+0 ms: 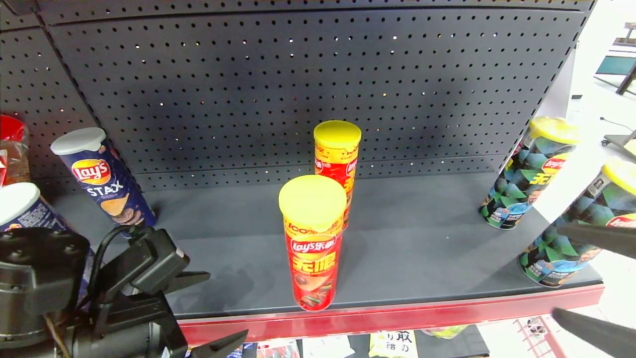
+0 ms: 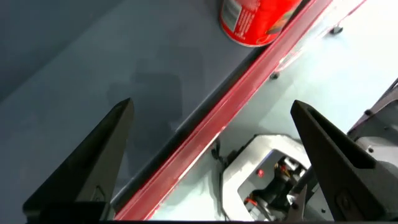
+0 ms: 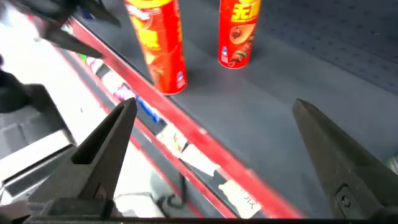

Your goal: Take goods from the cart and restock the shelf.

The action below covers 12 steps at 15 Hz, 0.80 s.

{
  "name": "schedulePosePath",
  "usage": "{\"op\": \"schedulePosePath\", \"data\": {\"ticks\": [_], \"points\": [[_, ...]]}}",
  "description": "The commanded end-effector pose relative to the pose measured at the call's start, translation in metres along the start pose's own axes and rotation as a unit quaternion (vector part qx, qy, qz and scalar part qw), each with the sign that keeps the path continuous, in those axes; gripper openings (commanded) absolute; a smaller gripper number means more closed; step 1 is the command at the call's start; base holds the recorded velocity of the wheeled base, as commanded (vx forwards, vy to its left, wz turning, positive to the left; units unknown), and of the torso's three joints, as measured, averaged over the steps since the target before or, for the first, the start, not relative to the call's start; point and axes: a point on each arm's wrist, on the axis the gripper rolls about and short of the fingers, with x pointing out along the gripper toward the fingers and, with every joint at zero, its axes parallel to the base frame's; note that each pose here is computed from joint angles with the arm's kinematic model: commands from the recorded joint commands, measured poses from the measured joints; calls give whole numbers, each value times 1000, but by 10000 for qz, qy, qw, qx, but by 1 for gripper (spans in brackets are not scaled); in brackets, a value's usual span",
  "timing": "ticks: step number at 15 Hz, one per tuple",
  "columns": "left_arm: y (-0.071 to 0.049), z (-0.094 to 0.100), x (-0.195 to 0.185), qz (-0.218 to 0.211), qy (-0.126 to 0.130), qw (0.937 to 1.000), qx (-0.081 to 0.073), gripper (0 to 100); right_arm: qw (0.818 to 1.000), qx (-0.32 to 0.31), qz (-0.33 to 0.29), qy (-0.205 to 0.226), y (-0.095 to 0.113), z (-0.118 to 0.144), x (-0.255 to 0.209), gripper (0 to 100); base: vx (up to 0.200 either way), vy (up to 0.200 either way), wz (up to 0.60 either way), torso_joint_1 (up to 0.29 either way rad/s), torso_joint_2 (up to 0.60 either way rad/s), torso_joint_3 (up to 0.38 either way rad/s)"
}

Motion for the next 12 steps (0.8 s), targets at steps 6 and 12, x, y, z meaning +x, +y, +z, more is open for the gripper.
{"op": "schedulePosePath", "data": {"ticks": [6,12], "points": [[13,17,50,148,503,9986,-80,100,9786,680,-1640,-1039,20,-40,-77,100,0,0,0,0,0,0],[16,25,68,133,563,9983,-77,100,9785,685,-1654,-1024,20,-41,-77,100,0,0,0,0,0,0]]}}
